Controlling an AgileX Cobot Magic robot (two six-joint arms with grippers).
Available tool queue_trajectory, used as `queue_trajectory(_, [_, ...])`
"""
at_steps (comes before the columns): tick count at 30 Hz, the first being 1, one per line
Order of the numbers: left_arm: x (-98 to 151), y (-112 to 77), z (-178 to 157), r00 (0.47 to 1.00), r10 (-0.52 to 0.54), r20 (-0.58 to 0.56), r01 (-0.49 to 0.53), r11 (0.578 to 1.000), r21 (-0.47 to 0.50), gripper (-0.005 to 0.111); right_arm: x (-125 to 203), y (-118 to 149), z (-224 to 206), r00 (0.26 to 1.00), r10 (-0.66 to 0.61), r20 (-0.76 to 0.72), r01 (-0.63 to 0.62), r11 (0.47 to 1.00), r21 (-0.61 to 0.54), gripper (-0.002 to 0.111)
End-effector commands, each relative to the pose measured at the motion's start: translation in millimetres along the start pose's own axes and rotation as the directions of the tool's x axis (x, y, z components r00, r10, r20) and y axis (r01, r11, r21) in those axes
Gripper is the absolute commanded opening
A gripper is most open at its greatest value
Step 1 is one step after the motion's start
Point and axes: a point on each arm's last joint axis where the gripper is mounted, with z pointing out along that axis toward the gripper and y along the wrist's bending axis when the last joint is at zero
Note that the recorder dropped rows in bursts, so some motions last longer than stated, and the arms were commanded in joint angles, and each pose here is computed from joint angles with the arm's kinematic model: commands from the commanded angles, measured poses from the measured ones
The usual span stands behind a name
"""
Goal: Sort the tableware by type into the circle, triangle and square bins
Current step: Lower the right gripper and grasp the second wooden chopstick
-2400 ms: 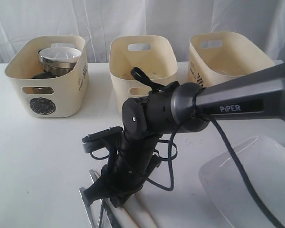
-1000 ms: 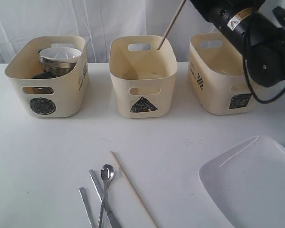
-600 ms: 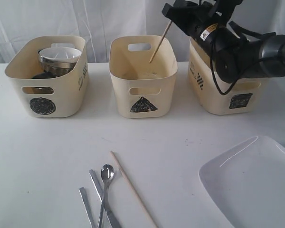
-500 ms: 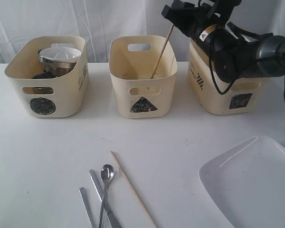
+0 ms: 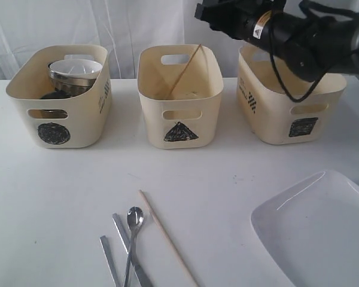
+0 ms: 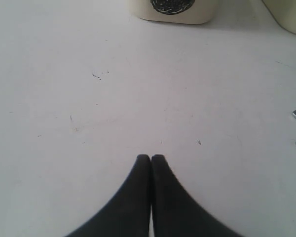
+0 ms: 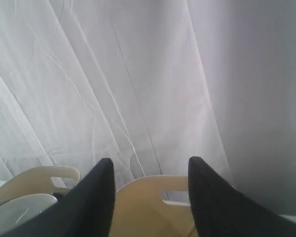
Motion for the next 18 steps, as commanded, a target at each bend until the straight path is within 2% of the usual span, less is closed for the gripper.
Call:
queue_trajectory(1, [5.8, -1.1, 0.7, 0.999, -0.014, -0.043, 0.014, 1.0, 0.014, 0.0, -29.7, 2.9, -25.2, 0.995, 0.024, -0.097, -0.011, 0.991, 0.133, 0.045])
queue_trajectory(4, [5.8, -1.1, 0.7, 0.999, -0.014, -0.043, 0.014, 1.0, 0.014, 0.0, -41.0, 7.1, -44.6, 0.981, 0.064, -0.183, -0.014, 0.965, 0.262, 0.044])
queue_trajectory(7, [5.8, -1.1, 0.7, 0.999, -0.014, -0.043, 0.014, 1.0, 0.014, 0.0, -42.5, 15.9, -65.5, 0.937, 0.003, -0.35, 0.13, 0.925, 0.356, 0.037])
queue_trajectory(10, [5.8, -1.1, 0.7, 0.999, -0.014, -0.043, 0.014, 1.0, 0.014, 0.0, -30.5, 32.0, -78.9, 0.834, -0.075, -0.547, 0.285, 0.907, 0.311, 0.024])
queue_trajectory(14, [5.8, -1.1, 0.7, 0.999, -0.014, -0.043, 0.014, 1.0, 0.014, 0.0, -9.8, 51.6, -87.1, 0.723, -0.064, -0.688, 0.298, 0.927, 0.227, 0.002])
queue_trajectory(18, [5.8, -1.1, 0.7, 0.999, -0.014, -0.043, 0.014, 1.0, 0.014, 0.0, 16.5, 68.4, -97.7, 0.6, -0.058, -0.798, 0.289, 0.946, 0.148, 0.0])
